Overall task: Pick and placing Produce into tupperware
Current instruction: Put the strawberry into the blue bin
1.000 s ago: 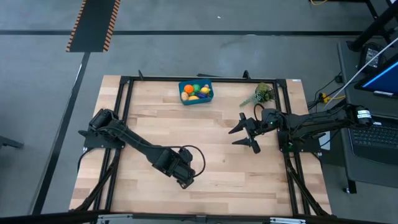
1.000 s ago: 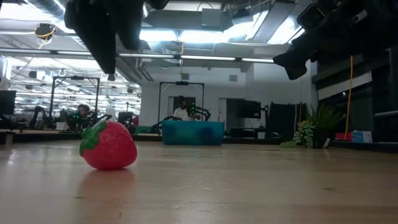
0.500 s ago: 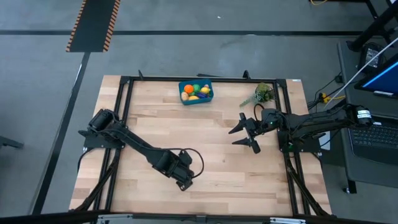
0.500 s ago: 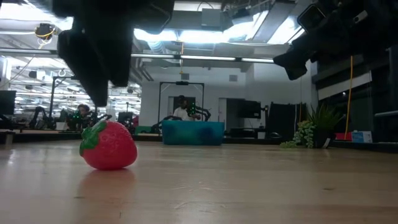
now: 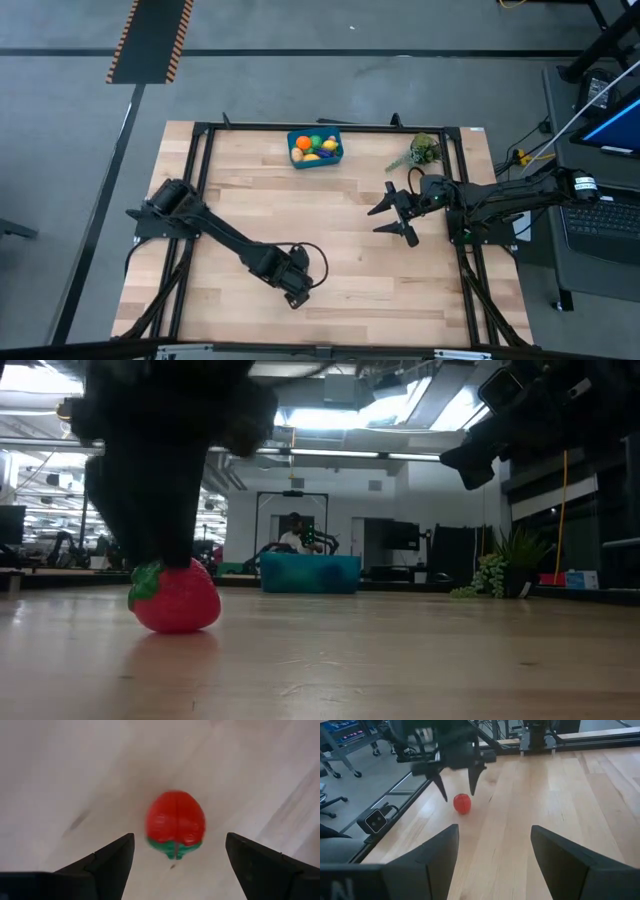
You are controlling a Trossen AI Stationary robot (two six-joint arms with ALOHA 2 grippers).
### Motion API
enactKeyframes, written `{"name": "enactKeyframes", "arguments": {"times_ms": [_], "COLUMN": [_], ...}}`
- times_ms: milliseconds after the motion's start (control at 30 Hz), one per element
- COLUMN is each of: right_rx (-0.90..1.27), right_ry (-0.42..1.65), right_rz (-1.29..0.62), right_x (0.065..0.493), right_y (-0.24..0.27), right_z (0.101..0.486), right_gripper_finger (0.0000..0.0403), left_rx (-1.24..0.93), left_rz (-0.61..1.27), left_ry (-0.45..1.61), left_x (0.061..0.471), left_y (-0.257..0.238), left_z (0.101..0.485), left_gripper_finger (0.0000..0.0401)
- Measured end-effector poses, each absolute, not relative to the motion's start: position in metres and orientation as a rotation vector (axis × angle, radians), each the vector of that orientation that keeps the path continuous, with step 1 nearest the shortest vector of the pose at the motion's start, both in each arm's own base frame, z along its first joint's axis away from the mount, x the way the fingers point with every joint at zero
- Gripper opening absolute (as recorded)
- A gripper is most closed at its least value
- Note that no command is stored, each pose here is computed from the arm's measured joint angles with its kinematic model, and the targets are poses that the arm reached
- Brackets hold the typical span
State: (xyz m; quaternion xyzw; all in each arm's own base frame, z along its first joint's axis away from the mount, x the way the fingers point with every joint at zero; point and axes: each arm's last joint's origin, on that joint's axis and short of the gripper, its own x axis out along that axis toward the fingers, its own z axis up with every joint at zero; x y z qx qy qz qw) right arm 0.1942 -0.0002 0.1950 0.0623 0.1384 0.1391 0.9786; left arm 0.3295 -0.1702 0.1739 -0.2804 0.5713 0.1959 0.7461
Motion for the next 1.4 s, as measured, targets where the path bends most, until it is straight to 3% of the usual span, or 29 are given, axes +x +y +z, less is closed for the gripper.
{"name": "enactKeyframes", "arguments": {"times_ms": [267, 1400], "right_rx": [0.127, 0.128], "right_ry": [0.284, 0.289], "right_rz": [0.279, 0.278], "right_x": [0.194, 0.194], "right_y": [0.0, 0.0], "right_z": [0.195, 0.194], "right_gripper_finger": [0.025, 0.025], "left_rx": [-0.623, -0.633], "left_rz": [0.39, 0.462], "left_ry": [1.365, 1.291], "left_x": [0.341, 0.35], "left_y": [-0.166, -0.154], "left_z": [0.144, 0.146], "left_gripper_finger": [0.0305, 0.0305]}}
